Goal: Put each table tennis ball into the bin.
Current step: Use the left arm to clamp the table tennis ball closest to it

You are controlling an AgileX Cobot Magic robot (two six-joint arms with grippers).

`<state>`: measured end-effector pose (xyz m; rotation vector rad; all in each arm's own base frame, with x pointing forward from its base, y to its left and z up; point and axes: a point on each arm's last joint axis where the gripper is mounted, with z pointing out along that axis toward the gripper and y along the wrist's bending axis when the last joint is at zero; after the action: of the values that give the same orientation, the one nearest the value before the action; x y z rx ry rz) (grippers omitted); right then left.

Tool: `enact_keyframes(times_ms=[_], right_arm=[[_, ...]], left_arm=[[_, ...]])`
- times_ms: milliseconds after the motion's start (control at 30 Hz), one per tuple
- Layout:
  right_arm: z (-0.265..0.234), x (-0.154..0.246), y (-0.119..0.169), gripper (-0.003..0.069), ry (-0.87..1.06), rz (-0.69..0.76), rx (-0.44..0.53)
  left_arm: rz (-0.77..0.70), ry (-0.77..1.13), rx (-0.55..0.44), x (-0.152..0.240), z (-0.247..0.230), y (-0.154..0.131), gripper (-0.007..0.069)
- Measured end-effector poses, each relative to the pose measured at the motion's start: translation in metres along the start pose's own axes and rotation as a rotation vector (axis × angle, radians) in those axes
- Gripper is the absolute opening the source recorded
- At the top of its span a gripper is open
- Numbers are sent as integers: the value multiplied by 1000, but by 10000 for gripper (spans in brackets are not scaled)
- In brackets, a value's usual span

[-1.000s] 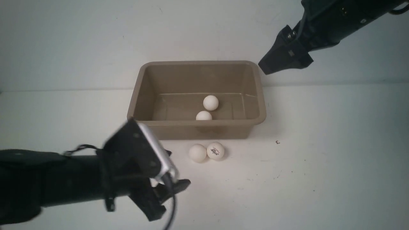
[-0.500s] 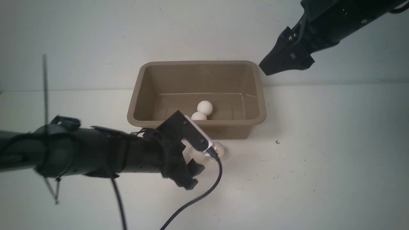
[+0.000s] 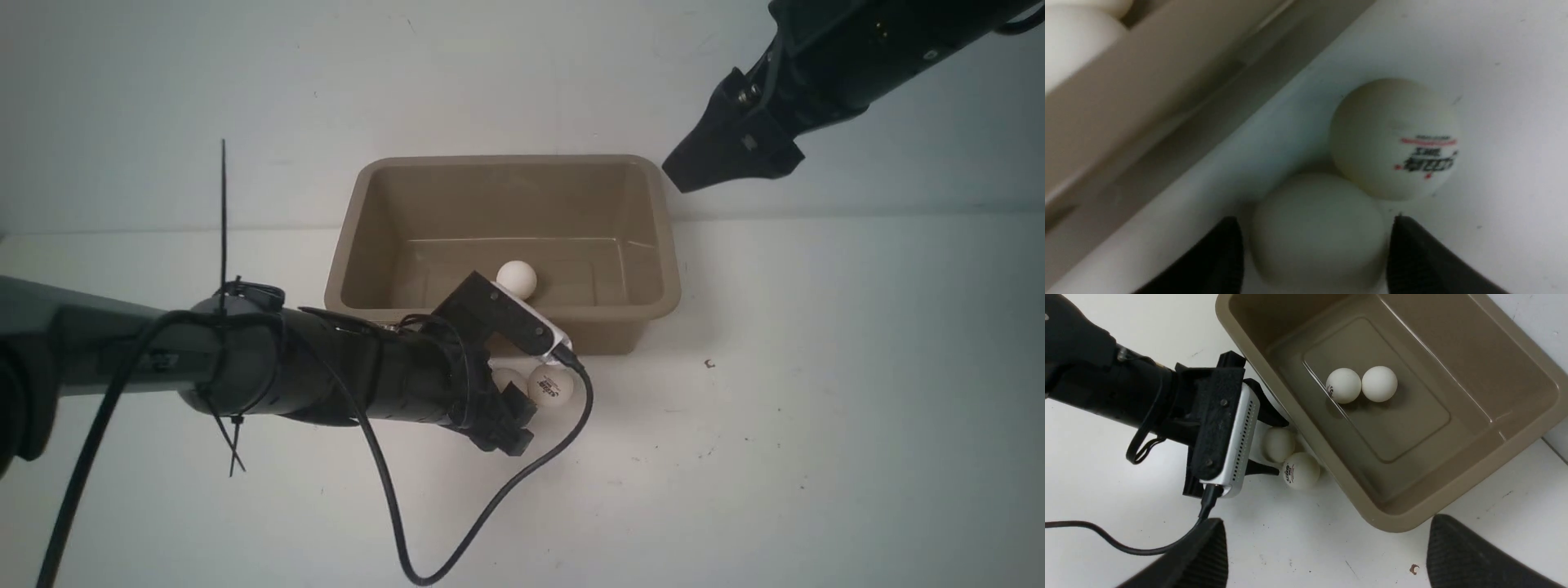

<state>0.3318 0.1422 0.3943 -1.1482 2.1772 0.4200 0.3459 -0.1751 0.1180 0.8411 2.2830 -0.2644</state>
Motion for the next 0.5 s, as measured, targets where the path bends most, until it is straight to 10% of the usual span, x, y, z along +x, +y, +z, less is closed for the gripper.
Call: enact_keyframes(times_ms=[500], right_arm=[[0,0,0,589,1,-6,0]], left_arm=[[102,-144,139,-19,-64,-41,353]])
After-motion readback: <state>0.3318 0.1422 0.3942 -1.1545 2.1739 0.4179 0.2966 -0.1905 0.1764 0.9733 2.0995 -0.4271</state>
